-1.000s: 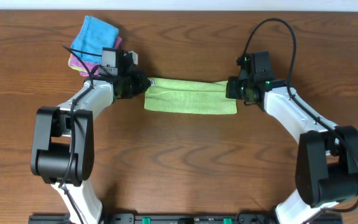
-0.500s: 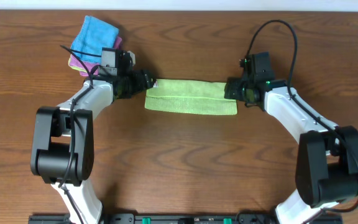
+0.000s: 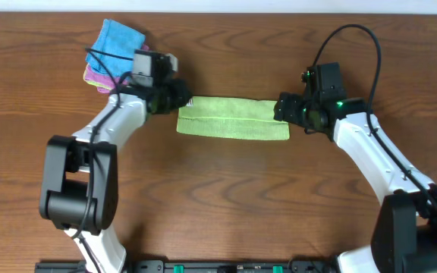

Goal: Fold the cloth

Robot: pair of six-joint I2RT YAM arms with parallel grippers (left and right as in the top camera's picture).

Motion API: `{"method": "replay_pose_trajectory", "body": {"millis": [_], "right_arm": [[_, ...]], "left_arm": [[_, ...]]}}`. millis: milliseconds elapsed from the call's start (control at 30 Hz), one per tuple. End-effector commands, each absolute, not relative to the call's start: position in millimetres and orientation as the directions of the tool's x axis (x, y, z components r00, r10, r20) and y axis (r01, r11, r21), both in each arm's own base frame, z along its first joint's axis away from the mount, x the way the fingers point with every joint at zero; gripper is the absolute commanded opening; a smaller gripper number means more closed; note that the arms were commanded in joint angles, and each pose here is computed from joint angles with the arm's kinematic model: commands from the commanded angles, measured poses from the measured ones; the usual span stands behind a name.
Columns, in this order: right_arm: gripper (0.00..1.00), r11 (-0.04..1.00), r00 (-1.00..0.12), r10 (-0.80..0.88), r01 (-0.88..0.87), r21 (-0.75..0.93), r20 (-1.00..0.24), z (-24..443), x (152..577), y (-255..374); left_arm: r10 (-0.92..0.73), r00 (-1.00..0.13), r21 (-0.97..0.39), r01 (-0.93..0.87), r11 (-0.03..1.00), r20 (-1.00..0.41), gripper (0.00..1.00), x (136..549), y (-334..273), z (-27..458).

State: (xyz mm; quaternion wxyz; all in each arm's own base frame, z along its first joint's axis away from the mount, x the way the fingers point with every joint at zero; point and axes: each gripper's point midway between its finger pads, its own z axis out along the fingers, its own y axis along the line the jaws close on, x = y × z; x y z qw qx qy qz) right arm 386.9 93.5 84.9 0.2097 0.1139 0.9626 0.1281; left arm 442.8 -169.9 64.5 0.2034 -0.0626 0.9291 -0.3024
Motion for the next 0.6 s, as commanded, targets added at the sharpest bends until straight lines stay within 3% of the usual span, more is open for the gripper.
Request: {"method": "replay_pose_trajectory", "body": {"millis": [0, 233, 567], "right_arm": [[0.91, 0.928, -0.886, 0.3, 0.185, 0.324, -0.353, 88, 383, 98], [0.93, 0.906, -0.879, 0.366, 0.262, 0.331, -0.305, 68, 389, 86], [0.92, 0.897, -0.893, 0.371, 0.273, 0.347, -0.256, 41, 394, 91]], "left_arm": [[-0.215, -0.9, -0.55, 0.033, 0.835, -0.379, 0.06, 443, -184, 71], [-0.164, -0.912, -0.435, 0.017, 0.9, -0.375, 0.06, 434, -196, 35], [-0.163, -0.928, -0.374, -0.027, 0.927, -0.337, 0.06, 430, -187, 2]]}}
